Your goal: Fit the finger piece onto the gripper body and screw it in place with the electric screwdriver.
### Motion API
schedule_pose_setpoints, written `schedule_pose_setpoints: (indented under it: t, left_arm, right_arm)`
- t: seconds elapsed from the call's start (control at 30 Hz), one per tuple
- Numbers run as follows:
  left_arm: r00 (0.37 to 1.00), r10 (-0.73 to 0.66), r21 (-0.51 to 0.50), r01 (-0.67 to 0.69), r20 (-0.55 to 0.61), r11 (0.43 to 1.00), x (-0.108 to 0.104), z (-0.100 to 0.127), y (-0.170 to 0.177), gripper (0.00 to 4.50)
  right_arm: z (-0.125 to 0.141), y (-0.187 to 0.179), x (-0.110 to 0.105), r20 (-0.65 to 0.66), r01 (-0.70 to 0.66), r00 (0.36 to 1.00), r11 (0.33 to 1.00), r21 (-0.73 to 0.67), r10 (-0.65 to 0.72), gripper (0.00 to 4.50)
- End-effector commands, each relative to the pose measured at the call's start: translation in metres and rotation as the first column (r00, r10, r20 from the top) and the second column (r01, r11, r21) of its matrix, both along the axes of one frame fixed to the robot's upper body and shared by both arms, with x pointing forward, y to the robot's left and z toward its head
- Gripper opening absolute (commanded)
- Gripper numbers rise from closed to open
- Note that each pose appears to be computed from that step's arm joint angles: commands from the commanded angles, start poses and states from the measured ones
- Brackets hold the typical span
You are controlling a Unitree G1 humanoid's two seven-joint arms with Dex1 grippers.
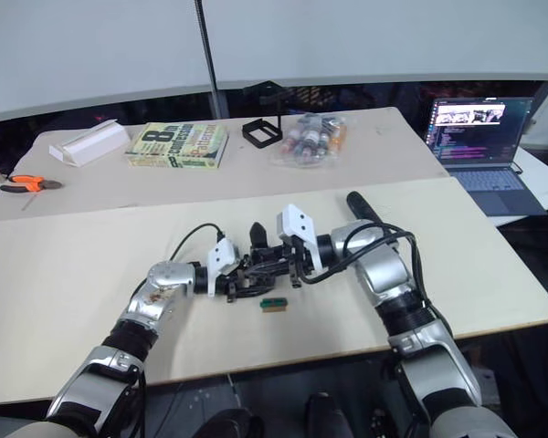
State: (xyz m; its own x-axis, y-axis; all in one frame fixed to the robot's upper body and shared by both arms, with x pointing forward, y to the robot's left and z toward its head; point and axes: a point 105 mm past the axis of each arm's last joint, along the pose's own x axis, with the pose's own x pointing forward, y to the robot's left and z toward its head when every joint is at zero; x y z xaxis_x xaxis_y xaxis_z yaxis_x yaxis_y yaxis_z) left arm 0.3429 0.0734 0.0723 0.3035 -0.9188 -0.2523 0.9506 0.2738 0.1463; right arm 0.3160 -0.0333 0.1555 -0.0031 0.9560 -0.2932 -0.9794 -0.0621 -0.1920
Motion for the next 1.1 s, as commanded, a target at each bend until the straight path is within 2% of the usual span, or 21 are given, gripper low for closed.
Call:
schedule_pose_setpoints:
  t: [0.03,0.17,0.33,0.43,0.63,0.77,0.83,0.97,1.03,1.1]
  left_arm:
    - [1.000,-0.019,-0.006,0.019,0.016,1.000,-0.002,0.003,-0.002,2.36]
    - [1.000,-0.016,-0.005,0.016,0.015,1.000,-0.002,0.003,-0.001,2.36]
    - [1.000,-0.018,-0.008,0.018,0.013,1.000,-0.003,0.003,-0.001,2.36]
    - [1.000,-0.017,-0.009,0.017,0.013,1.000,-0.002,0.003,-0.002,2.36]
    - [1.000,-0.015,-0.008,0.015,0.012,1.000,-0.003,0.002,-0.001,2.36]
    - [1.000,-0.013,-0.006,0.013,0.011,1.000,-0.003,0.002,0.000,2.36]
    - [1.000,-0.012,-0.005,0.012,0.011,1.000,-0.003,0.001,0.000,2.36]
    - [1.000,-0.010,-0.006,0.010,0.012,1.000,-0.003,0.002,0.000,2.36]
    - [1.000,-0.009,-0.008,0.009,0.011,1.000,-0.003,0.002,0.000,2.36]
    - [1.000,-0.009,-0.008,0.009,0.010,1.000,-0.003,0.001,0.000,2.36]
  right_arm:
    - [-0.019,-0.010,0.004,-0.037,0.051,0.998,0.987,-0.151,-0.057,0.39]
    - [-0.013,-0.006,0.003,-0.105,0.062,0.992,0.991,-0.122,-0.075,0.39]
    - [-0.032,-0.013,0.008,-0.120,0.085,0.987,0.985,-0.152,-0.104,0.39]
    - [-0.035,-0.017,0.011,-0.125,0.101,0.985,0.983,-0.155,-0.121,0.39]
    - [-0.016,-0.009,0.006,-0.080,0.052,0.995,0.995,-0.080,-0.058,0.39]
    - [0.009,0.002,-0.001,-0.081,0.012,0.997,1.000,0.011,-0.011,0.39]
    - [0.014,0.003,-0.003,-0.043,-0.008,0.999,1.000,0.013,0.008,1.42]
    - [0.021,0.004,-0.006,-0.009,-0.029,1.000,0.998,0.060,0.030,2.84]
    - [0.033,0.005,-0.012,0.029,-0.076,0.997,0.988,0.134,0.073,3.36]
    - [0.042,0.005,-0.019,0.044,-0.119,0.993,0.976,0.185,0.112,4.12]
